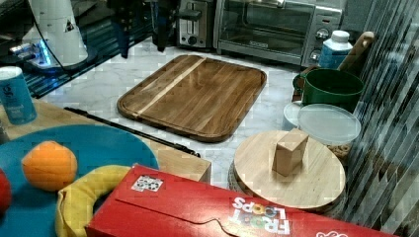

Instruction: Open the drawer.

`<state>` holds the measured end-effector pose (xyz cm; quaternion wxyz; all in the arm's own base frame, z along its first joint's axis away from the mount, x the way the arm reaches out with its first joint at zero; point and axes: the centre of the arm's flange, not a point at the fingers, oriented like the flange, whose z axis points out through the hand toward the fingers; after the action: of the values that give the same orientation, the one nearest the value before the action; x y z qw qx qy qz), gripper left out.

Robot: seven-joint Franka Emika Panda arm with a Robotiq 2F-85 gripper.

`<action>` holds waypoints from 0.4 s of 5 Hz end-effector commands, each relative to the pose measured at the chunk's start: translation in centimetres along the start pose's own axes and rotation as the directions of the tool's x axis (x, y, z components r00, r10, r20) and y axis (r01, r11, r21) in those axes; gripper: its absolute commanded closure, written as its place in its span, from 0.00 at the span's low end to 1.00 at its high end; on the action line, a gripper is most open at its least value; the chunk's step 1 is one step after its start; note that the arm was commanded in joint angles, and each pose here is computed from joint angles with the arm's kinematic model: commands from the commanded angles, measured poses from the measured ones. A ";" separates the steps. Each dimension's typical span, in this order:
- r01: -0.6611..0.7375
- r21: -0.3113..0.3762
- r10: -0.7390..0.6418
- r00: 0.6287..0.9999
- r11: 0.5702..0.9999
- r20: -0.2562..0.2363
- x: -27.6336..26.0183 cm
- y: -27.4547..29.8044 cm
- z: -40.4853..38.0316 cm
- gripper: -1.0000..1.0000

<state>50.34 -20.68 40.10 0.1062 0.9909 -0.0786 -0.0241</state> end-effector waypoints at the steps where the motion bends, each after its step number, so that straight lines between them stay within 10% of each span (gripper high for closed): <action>1: 0.163 -0.016 -0.164 0.983 0.986 -0.079 1.6 -0.2 1.1 0.00; 2: 0.168 -0.014 -0.169 0.982 0.986 -0.084 1.8 0.0 2.6 0.00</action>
<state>50.65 -23.08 38.65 0.1117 0.9930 -0.0388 0.0007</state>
